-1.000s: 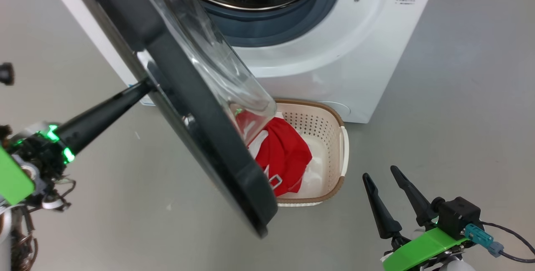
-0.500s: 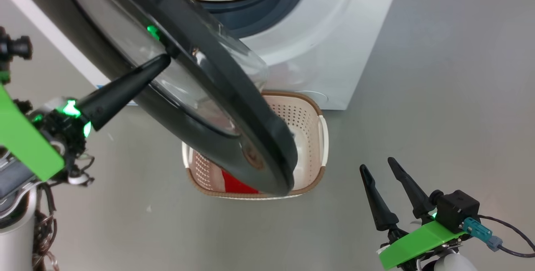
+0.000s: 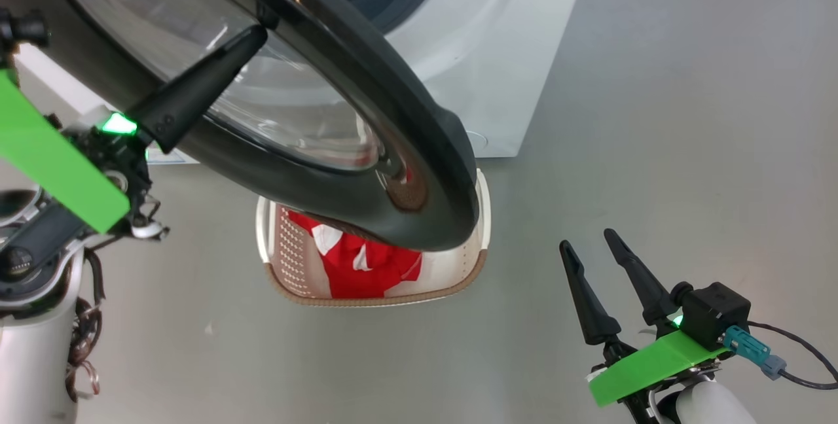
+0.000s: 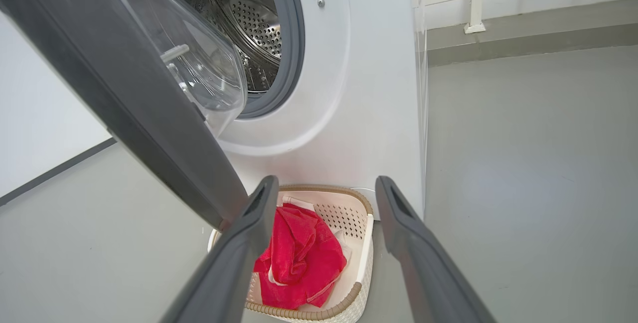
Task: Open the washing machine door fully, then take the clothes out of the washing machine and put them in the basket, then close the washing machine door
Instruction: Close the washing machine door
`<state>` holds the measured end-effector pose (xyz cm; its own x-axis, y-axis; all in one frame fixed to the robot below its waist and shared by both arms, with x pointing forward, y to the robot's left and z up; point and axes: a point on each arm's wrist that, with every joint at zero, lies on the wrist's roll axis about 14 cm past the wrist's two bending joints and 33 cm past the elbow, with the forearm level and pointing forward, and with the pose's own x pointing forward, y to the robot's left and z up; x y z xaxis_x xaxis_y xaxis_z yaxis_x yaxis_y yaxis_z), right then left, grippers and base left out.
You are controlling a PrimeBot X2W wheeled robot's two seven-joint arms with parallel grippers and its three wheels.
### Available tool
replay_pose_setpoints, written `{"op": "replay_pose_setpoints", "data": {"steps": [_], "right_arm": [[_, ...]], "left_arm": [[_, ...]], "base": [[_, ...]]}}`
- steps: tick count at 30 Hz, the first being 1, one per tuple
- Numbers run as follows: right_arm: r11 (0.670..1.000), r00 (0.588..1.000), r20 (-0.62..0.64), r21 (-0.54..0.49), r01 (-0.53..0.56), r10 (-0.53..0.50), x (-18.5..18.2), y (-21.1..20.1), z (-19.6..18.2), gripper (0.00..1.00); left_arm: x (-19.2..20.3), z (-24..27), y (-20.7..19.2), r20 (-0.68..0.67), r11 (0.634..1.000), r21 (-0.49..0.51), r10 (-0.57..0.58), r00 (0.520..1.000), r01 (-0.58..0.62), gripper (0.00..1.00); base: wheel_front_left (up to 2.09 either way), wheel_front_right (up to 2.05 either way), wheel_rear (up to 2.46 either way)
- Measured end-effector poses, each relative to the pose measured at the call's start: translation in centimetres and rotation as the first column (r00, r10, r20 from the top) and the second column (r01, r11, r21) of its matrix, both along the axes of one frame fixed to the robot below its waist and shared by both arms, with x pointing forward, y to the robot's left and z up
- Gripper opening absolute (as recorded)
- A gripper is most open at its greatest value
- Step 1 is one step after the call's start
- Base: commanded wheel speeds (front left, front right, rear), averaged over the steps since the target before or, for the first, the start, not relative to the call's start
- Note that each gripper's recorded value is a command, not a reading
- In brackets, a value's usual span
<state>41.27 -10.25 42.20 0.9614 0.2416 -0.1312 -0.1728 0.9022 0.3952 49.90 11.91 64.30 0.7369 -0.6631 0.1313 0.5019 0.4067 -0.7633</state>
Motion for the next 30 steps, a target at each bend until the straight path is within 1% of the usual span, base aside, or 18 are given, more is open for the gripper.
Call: {"op": "replay_pose_setpoints", "data": {"steps": [24, 30], "right_arm": [[0.993, 0.993, -0.014, 0.003, 0.120, -0.120, 0.0, -3.9, -0.3, 1.00], [0.989, 0.989, -0.019, 0.001, 0.149, -0.149, 0.0, -4.9, -0.4, 1.00]], "left_arm": [[6.7, -2.1, -2.7, 0.035, 0.997, 0.061, 0.045, 0.998, -0.047, 0.00], [8.4, -2.5, -3.1, 0.045, 0.996, 0.061, 0.063, 0.997, -0.065, 0.00]], "base": [[0.00, 0.00, 0.00], [0.00, 0.00, 0.00]]}}
